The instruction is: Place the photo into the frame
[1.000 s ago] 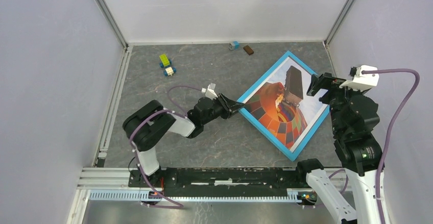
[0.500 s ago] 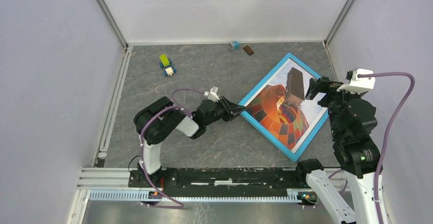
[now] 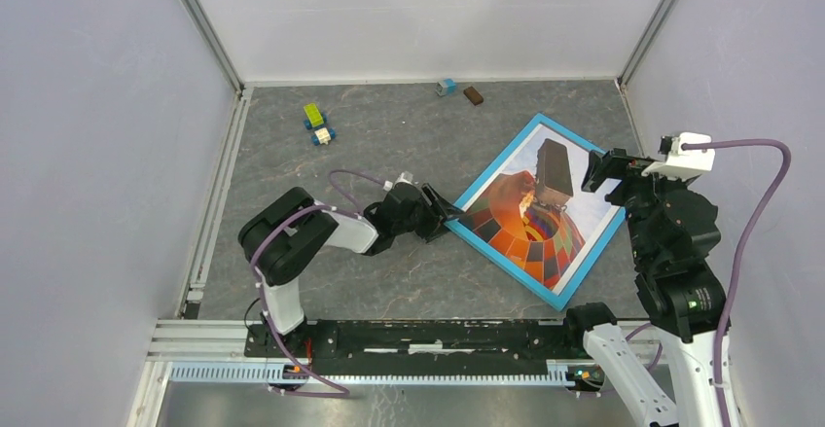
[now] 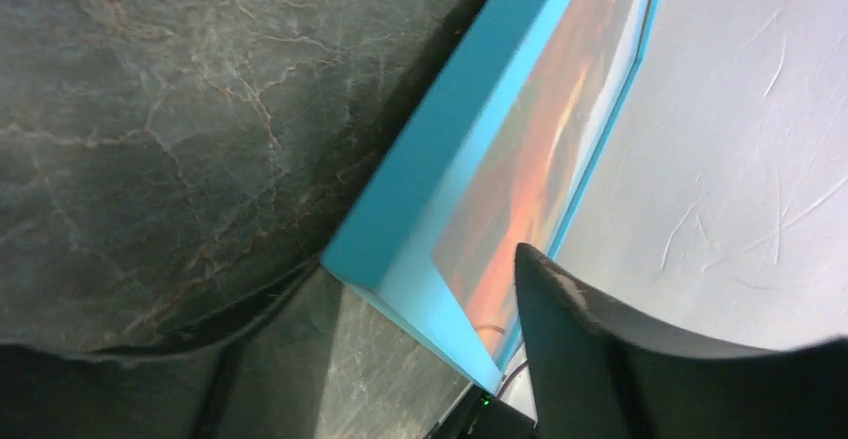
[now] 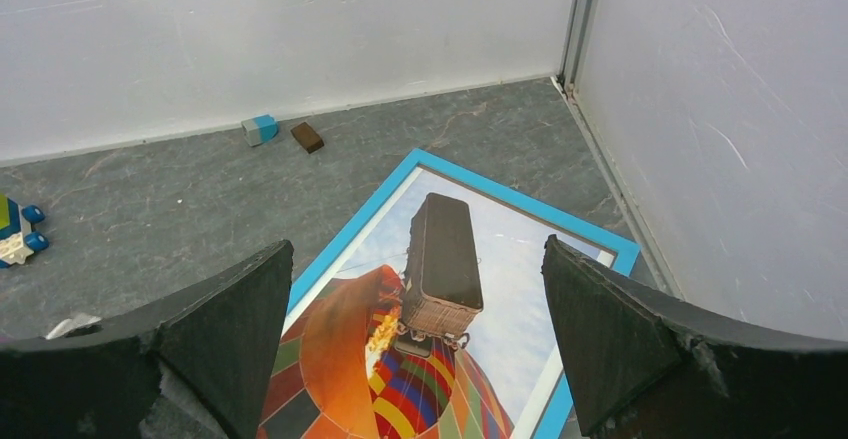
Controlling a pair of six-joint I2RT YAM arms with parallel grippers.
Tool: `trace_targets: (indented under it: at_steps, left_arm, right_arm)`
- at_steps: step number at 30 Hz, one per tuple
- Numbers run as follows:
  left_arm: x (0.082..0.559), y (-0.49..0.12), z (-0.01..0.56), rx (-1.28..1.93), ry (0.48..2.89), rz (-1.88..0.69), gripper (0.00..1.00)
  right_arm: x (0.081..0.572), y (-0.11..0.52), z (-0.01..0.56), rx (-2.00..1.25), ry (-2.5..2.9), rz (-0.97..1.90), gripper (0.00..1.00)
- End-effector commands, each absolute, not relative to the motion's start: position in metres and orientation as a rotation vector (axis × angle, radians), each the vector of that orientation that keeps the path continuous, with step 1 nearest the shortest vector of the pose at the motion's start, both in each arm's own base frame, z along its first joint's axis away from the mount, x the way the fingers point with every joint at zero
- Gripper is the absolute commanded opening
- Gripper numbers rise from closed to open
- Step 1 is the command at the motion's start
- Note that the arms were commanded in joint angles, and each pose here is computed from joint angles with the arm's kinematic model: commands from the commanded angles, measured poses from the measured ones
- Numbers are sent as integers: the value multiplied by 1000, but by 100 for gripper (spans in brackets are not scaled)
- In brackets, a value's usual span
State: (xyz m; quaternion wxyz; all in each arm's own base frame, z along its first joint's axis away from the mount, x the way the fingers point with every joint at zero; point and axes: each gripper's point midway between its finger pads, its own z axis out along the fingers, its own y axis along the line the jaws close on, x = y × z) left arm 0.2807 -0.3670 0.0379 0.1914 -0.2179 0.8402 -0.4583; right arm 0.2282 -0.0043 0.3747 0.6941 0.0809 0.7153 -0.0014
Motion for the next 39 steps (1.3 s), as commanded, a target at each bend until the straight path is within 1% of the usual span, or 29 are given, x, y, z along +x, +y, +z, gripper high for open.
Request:
trace_targets:
  at_steps: [1, 3, 5, 6, 9, 11, 15, 18, 22, 24, 26, 32, 39]
  left_arm:
    - [281, -331, 32, -605, 2436, -1005, 79]
    - [278, -314, 37, -601, 2463, -888, 88]
    - [273, -298, 46, -613, 2484, -784, 98]
    - [271, -288, 50, -616, 2492, -720, 100]
    - [266, -260, 77, -597, 2464, -600, 100]
    - [267, -243, 111, -554, 2390, -569, 100]
    - [266, -212, 213, -394, 2163, -587, 100]
    - [256, -195, 296, -209, 1978, -632, 100]
    - [224, -169, 409, -56, 1697, -741, 100]
    - [205, -159, 451, -6, 1590, -789, 100]
    - [190, -145, 480, 2, 1519, -812, 100]
    - [156, -108, 522, -12, 1412, -826, 100]
    - [138, -92, 532, -20, 1375, -847, 100]
  right_arm:
    - [218, -5, 397, 159, 1553, -1, 98]
    - [214, -7, 403, 151, 1547, -11, 98]
    - [209, -9, 408, 149, 1542, -24, 98]
    - [207, -10, 410, 148, 1538, -26, 98]
    - [203, -10, 416, 132, 1532, -29, 98]
    - [202, -7, 422, 116, 1535, -19, 98]
    - [204, -2, 425, 95, 1584, 1, 98]
    - [205, 10, 427, 50, 1605, 56, 98]
    - [197, 24, 442, 11, 1559, 147, 98]
    - [192, 29, 450, -4, 1531, 187, 98]
    - [185, 33, 460, -18, 1504, 219, 98]
    - [167, 34, 478, -33, 1440, 248, 98]
    - [146, 27, 497, -11, 1352, 249, 98]
